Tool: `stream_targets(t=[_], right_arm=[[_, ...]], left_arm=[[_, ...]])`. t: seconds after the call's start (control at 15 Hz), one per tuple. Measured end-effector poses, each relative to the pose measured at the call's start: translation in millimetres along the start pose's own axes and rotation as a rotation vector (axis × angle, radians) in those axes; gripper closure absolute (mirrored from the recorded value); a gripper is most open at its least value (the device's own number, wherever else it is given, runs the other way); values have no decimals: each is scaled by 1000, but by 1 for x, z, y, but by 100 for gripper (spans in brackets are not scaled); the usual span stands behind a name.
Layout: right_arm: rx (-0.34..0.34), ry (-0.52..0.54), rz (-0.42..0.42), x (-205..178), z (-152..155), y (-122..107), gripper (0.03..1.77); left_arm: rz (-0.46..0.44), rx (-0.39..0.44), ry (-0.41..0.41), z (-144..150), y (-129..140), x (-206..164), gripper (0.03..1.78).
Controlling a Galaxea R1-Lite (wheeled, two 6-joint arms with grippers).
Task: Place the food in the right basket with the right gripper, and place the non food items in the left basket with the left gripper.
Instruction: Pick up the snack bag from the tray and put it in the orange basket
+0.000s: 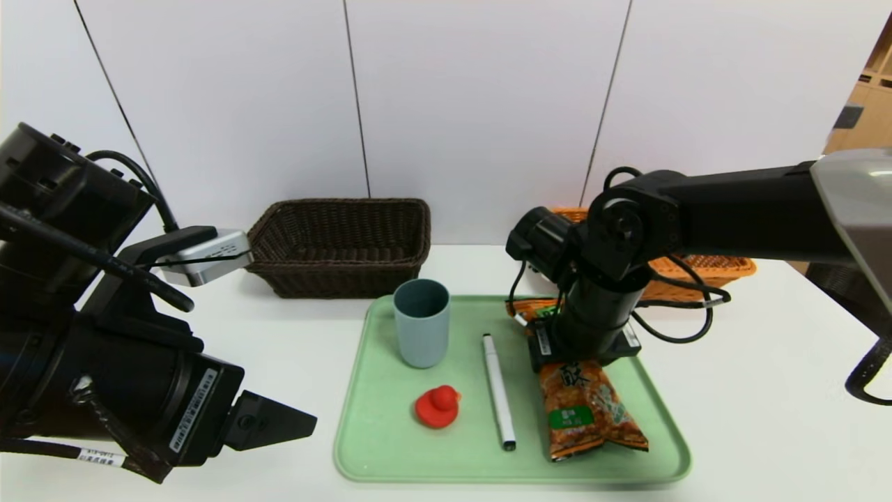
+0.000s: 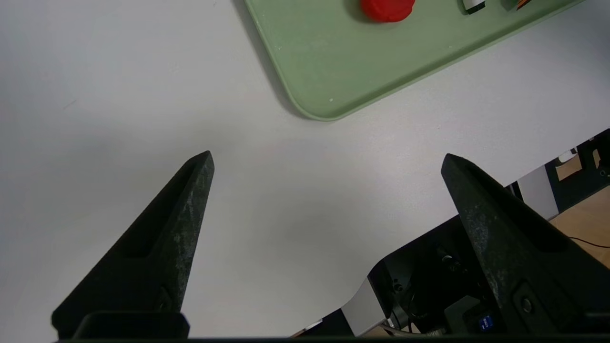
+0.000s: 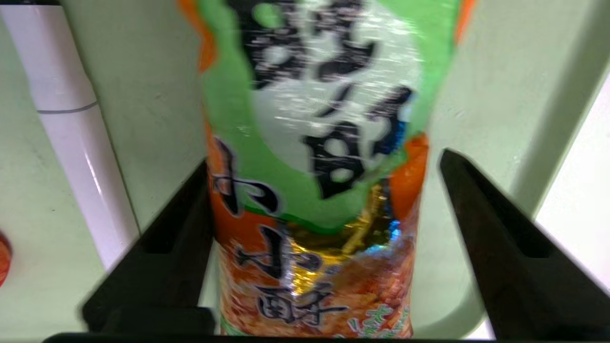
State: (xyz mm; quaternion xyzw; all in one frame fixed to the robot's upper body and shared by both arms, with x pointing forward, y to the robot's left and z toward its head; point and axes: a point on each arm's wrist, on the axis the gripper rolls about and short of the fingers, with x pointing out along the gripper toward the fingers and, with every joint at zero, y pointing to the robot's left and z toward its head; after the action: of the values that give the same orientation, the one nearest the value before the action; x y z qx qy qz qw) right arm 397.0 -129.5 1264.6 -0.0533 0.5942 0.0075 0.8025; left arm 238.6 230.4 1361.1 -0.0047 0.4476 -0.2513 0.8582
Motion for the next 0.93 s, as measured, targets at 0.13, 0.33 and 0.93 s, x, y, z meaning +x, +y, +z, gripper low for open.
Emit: stream_targets(t=[0.13,0.33,0.93], right_arm=[[-3,2,-1,2,0,2,69],[-6,-1,-2,1,-1,2,100],[-59,-130,13,-53,-22,8,146]], left_arm=[[-1,1,-4,0,0,-1,12],[-2,2,-7,0,0,-1,12],[-4,-3,-10,-1,0,-3,12]])
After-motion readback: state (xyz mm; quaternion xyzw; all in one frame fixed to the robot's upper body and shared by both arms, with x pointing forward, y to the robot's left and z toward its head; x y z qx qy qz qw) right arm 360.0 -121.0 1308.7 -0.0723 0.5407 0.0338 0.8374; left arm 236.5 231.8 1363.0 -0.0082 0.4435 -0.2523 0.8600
